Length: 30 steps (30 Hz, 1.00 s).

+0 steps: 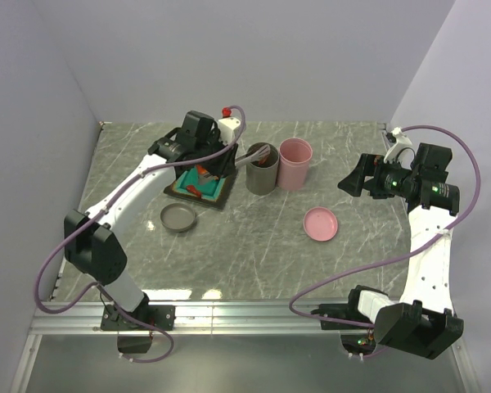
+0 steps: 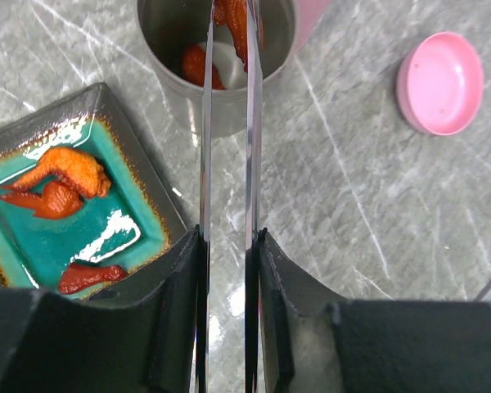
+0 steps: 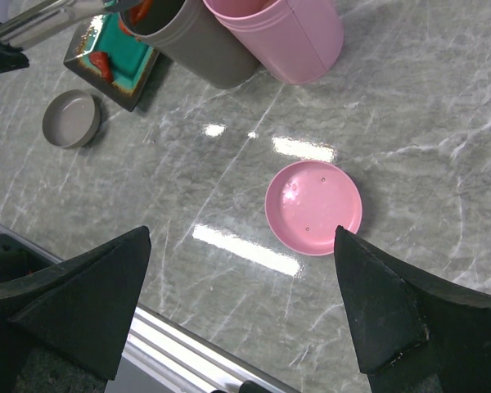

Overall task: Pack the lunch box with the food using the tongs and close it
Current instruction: Place the food into the lunch box, then pick up the food using the clamp

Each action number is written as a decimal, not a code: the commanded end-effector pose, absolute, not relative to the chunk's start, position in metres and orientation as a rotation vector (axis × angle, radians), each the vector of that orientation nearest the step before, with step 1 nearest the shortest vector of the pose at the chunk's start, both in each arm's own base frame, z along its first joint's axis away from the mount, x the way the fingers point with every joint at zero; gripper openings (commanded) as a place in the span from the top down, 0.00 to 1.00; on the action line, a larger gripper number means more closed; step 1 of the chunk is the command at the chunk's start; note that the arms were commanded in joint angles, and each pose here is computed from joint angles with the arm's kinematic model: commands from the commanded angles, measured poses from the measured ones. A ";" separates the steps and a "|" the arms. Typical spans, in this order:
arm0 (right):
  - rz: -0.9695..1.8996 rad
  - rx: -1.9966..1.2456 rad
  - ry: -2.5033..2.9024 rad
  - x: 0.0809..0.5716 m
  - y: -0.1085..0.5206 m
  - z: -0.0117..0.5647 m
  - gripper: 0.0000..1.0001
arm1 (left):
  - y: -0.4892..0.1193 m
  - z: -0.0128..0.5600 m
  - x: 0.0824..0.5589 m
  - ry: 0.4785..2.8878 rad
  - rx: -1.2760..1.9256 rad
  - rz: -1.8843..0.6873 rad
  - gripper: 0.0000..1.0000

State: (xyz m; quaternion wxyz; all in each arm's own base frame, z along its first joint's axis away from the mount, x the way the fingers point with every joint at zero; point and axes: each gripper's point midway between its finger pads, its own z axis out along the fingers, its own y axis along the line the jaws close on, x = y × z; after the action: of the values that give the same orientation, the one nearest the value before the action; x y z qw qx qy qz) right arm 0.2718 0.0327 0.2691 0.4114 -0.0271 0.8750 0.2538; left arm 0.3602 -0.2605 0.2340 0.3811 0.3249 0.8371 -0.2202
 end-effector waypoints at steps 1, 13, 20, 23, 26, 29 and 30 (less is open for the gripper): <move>0.613 -0.080 2.162 0.272 0.030 0.280 0.00 | -0.268 0.267 0.378 2.020 0.810 -0.533 0.66; 0.613 -0.082 2.165 0.272 0.031 0.280 0.00 | -0.260 0.296 0.373 1.993 0.809 -0.511 0.45; 0.616 -0.085 2.166 0.271 0.031 0.279 0.00 | -0.216 0.313 0.338 1.960 0.917 -0.530 0.42; 0.623 -0.088 2.165 0.271 0.032 0.280 0.00 | -0.186 0.307 0.323 1.969 0.963 -0.524 0.42; 0.630 -0.088 2.165 0.272 0.032 0.280 0.00 | -0.153 0.294 0.312 1.997 1.002 -0.501 0.42; 0.630 -0.088 2.165 0.271 0.033 0.280 0.00 | -0.130 0.274 0.302 2.046 1.037 -0.486 0.42; 0.628 -0.088 2.166 0.271 0.032 0.281 0.00 | -0.125 0.270 0.301 2.056 1.043 -0.484 0.43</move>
State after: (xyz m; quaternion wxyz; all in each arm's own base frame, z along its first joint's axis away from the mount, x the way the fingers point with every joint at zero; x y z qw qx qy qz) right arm 0.2717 0.0329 0.2693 0.4116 -0.0274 0.8748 0.2543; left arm 0.3202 -0.1328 0.2906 0.4193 0.3637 0.8135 -0.1734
